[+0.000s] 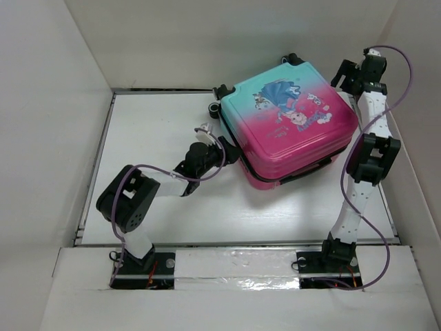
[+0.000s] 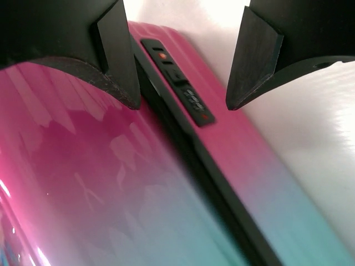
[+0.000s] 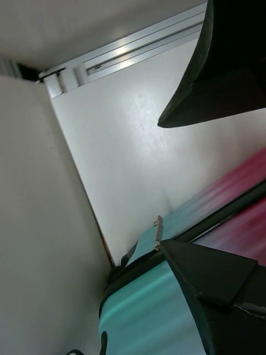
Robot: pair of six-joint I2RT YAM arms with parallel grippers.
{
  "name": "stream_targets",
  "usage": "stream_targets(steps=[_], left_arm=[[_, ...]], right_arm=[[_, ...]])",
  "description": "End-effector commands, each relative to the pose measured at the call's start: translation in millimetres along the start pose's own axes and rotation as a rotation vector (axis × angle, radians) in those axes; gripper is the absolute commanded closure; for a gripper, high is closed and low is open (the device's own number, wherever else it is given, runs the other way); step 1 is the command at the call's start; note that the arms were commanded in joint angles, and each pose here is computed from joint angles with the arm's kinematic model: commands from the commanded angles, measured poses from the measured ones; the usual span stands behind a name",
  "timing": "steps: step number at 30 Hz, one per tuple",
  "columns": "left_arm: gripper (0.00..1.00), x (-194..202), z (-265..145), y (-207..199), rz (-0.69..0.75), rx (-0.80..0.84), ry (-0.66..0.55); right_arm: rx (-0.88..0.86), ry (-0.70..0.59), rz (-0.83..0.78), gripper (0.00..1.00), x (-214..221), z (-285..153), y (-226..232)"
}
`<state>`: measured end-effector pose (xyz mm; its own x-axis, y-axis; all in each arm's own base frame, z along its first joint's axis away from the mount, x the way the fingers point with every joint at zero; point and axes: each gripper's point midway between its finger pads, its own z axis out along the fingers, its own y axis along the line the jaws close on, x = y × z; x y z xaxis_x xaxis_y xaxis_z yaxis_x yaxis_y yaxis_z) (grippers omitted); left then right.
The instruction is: Pack the luggage
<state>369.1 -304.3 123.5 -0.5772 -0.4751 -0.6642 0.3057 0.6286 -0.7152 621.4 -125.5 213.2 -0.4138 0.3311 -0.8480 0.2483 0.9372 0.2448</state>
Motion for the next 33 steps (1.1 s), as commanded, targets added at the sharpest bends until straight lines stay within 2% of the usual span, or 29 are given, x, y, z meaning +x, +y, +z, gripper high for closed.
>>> stream_targets(steps=[1,4,6,7,10,12,13,15,17,21,25,26,28,29,30,31,33], left_arm=[[0.41,-10,-3,-19,0.090,0.004,-0.049],[0.41,-5,-6,-25,0.099,0.005,-0.053],[0.42,0,-10,-30,0.102,0.013,-0.049],[0.43,4,-16,-33,0.103,0.021,-0.046],[0.44,14,-30,-27,0.110,-0.013,-0.061],[0.47,15,-43,-40,0.112,0.000,-0.086],[0.47,24,-51,-35,0.115,-0.011,-0.077],[0.47,20,-65,-43,0.108,-0.009,-0.119],[0.47,22,-75,-43,0.102,-0.005,-0.125],[0.46,12,-81,-43,0.115,-0.021,-0.151],[0.42,-2,-94,-40,0.104,-0.046,-0.183],[0.40,-14,-102,-47,0.098,-0.035,-0.216],[0.32,-24,-115,-35,0.104,-0.113,-0.249],[0.29,-44,-130,-45,0.085,-0.098,-0.318],[0.22,-64,-141,-37,0.071,-0.153,-0.395],[0.19,-75,-150,-32,0.064,-0.187,-0.424],[0.13,-120,-179,-36,0.013,-0.190,-0.562]], right_arm=[[-0.315,0.283,-0.139,0.13,79,-2,80],[-0.503,0.396,-0.217,0.16,131,-11,135],[-0.554,0.464,-0.299,0.16,165,-19,159],[-0.623,0.479,-0.372,0.16,182,-32,193],[-0.707,0.550,-0.437,0.17,230,-57,230],[-0.799,0.495,-0.462,0.17,239,-80,275],[-0.805,0.533,-0.464,0.17,259,-88,276],[-0.854,0.495,-0.468,0.17,262,-106,300],[-0.840,0.487,-0.439,0.16,267,-108,301],[-0.822,0.437,-0.365,0.15,245,-112,306],[-0.820,0.353,-0.282,0.11,201,-111,298],[-0.830,0.328,-0.255,0.09,189,-112,299],[-0.854,0.287,-0.246,0.07,165,-119,306],[-0.851,0.263,-0.229,0.05,151,-120,304],[-0.857,0.247,-0.214,0.05,139,-120,301],[-0.873,0.202,-0.212,0.05,117,-125,305],[-0.885,0.173,-0.184,0.02,94,-127,300]])
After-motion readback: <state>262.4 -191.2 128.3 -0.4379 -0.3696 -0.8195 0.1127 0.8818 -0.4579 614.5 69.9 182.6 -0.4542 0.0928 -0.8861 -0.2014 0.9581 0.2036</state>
